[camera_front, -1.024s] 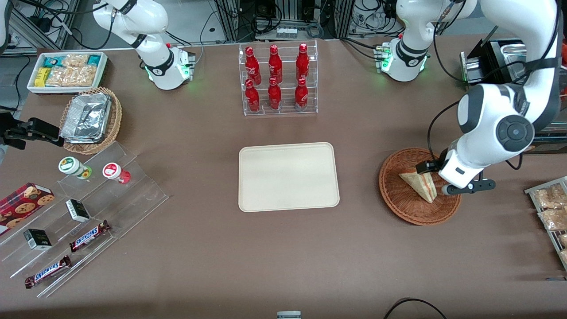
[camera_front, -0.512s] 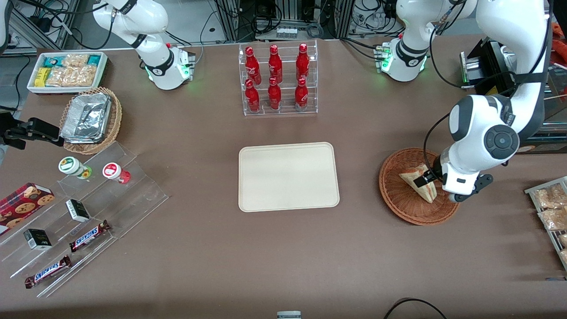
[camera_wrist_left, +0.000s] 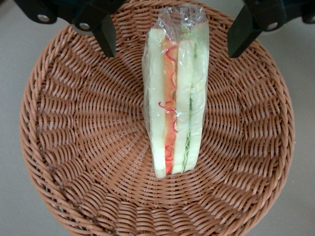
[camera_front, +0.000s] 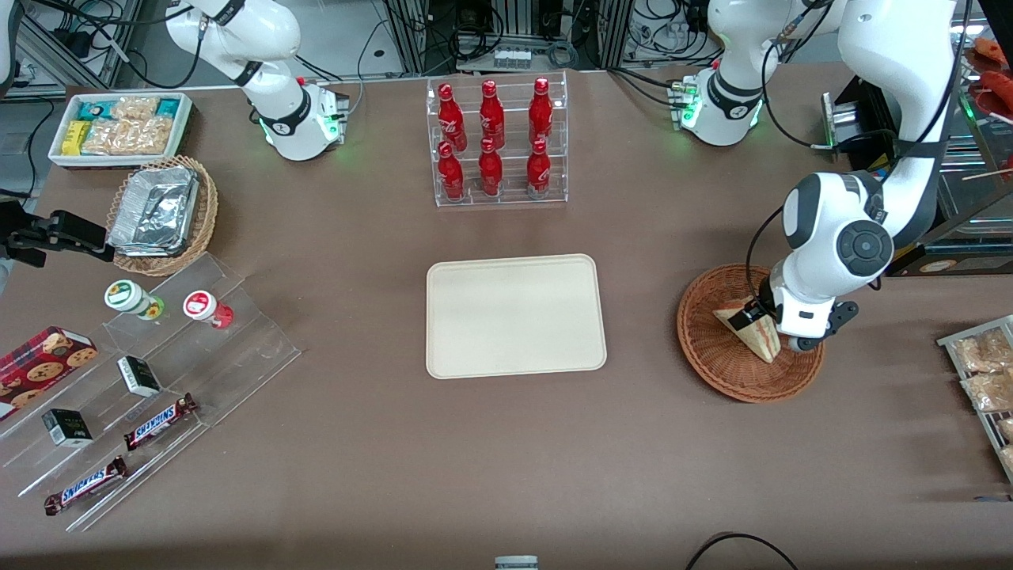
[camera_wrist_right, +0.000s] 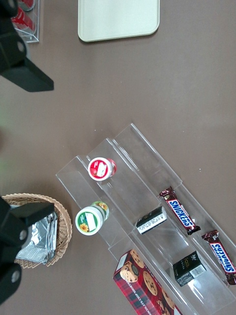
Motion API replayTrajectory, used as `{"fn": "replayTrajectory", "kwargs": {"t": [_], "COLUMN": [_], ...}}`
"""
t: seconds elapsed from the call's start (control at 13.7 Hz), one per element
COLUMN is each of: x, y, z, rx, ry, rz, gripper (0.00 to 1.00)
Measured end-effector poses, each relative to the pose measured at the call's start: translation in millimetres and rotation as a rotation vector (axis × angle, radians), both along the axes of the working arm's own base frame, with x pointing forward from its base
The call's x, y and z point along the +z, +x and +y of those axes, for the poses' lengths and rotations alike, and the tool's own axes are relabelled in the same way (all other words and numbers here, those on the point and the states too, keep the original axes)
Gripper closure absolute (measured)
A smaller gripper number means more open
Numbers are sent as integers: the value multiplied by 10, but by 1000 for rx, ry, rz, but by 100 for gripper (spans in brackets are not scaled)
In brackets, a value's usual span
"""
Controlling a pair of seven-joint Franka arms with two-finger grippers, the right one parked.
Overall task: Place sandwich from basket to tray
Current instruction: 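Close the left gripper on the wrapped sandwich wedge, then lift the sandwich and carry it with the left gripper toward the beige tray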
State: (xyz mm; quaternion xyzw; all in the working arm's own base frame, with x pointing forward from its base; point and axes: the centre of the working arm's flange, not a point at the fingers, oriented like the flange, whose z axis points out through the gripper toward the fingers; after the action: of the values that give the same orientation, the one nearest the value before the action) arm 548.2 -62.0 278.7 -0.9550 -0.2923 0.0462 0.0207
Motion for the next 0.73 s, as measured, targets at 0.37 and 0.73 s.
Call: {"fn": "replayTrajectory", "kwargs": {"t": [0.37,0.73], "x": [-173,-238], "y": [-48,-49], "z": [65,100], "rx": [12,19], "ry": [-4,-4], "rz": [-18,-10], "gripper": [0,44]}}
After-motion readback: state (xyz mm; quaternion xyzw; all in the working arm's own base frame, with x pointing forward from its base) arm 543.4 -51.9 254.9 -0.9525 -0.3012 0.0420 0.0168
